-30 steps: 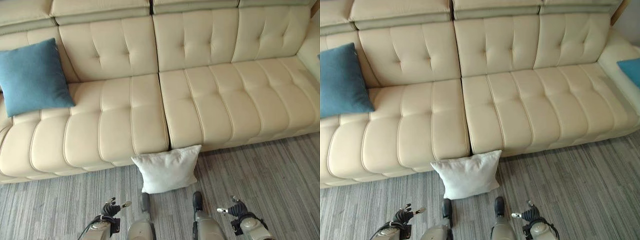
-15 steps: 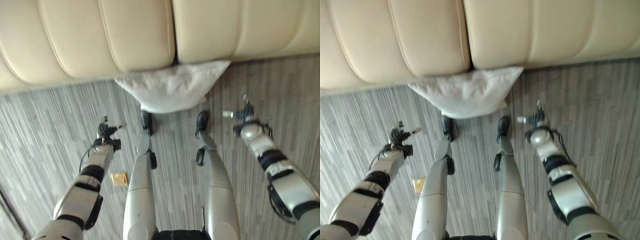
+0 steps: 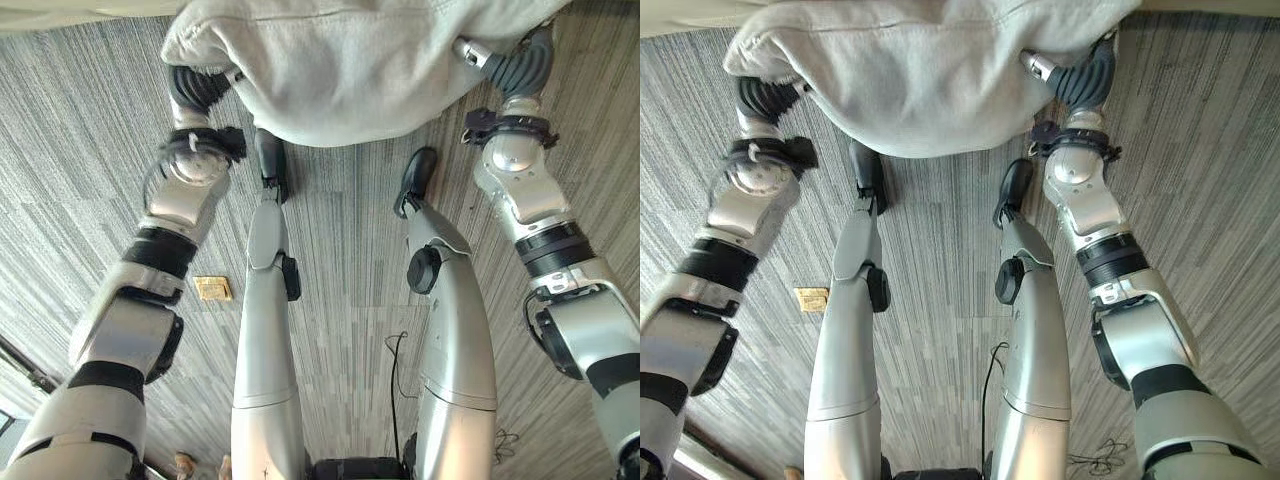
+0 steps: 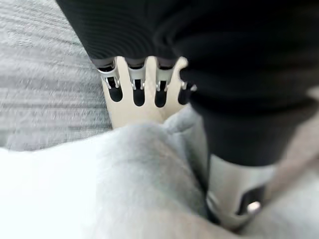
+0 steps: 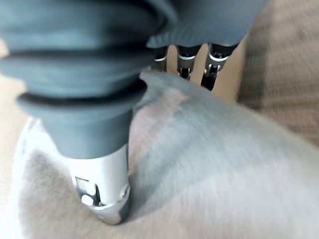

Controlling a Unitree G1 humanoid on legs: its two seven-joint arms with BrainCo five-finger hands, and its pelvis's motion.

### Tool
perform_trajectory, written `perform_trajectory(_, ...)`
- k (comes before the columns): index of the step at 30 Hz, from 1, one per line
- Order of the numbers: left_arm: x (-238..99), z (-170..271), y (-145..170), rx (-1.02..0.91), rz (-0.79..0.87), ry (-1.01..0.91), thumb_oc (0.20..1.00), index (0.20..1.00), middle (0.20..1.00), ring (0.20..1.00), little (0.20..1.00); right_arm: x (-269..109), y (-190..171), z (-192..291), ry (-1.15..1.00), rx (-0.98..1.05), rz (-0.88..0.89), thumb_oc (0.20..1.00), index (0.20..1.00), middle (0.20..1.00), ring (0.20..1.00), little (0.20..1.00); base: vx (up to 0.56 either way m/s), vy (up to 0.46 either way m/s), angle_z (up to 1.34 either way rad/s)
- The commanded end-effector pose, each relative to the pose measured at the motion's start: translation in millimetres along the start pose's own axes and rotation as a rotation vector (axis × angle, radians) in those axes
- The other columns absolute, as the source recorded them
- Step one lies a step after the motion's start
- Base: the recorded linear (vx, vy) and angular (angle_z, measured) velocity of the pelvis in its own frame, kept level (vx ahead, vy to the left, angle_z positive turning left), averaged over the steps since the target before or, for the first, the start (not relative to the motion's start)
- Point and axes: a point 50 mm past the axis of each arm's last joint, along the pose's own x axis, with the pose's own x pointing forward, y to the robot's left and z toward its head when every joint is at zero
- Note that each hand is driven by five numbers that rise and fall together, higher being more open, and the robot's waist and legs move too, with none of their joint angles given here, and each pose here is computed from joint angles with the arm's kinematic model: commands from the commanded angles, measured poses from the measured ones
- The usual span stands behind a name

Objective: Pick up all the scattered cushions and arrange them neatly on the sofa.

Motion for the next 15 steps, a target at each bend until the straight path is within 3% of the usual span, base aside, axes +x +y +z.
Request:
perform_trajectory(1,-33.2,11.2,-73.1,-0.274,-0.261,-0.054,1.000,1.000,1.000,1.000,1.000,-32.7,42.2,-8.8,0.039,0.357,0.207,1.000,1.000,1.000,1.000,1.000,0.00,0.043,0.01)
perform_trajectory(2,-39.0,11.5,-82.0,-0.330,-0.279,-0.038,1.000,1.000,1.000,1.000,1.000,-38.7,47.4,-12.9,0.071,0.456,0.217,1.000,1.000,1.000,1.000,1.000,-0.01,0.043,0.00)
perform_trajectory(3,-42.9,11.2,-88.2,-0.364,-0.293,-0.024,1.000,1.000,1.000,1.000,1.000,-42.5,49.6,-16.2,0.090,0.521,0.229,0.793,0.793,0.793,0.793,0.793,-0.01,0.035,-0.03)
perform_trajectory(4,-44.8,13.8,-91.6,-0.385,-0.303,-0.029,1.000,1.000,1.000,1.000,1.000,-44.9,54.2,-15.6,0.097,0.582,0.243,0.200,0.200,0.200,0.200,0.200,0.00,0.024,-0.05)
perform_trajectory(5,-44.8,13.7,-91.6,-0.385,-0.303,-0.029,0.790,0.790,0.790,0.790,0.790,-44.9,54.1,-15.7,0.097,0.582,0.244,0.200,0.200,0.200,0.200,0.200,-0.02,0.030,-0.09)
perform_trajectory(6,-52.4,15.6,-97.7,-0.463,-0.318,-0.021,0.200,0.200,0.200,0.200,0.200,-53.3,57.0,-15.0,0.101,0.713,0.259,0.200,0.200,0.200,0.200,0.200,-0.01,0.021,-0.09)
perform_trajectory(15,-66.5,15.9,-99.0,-0.591,-0.338,-0.007,0.200,0.200,0.200,0.200,0.200,-76.5,57.1,-12.4,0.089,0.861,0.310,0.200,0.200,0.200,0.200,0.200,-0.02,0.011,-0.02)
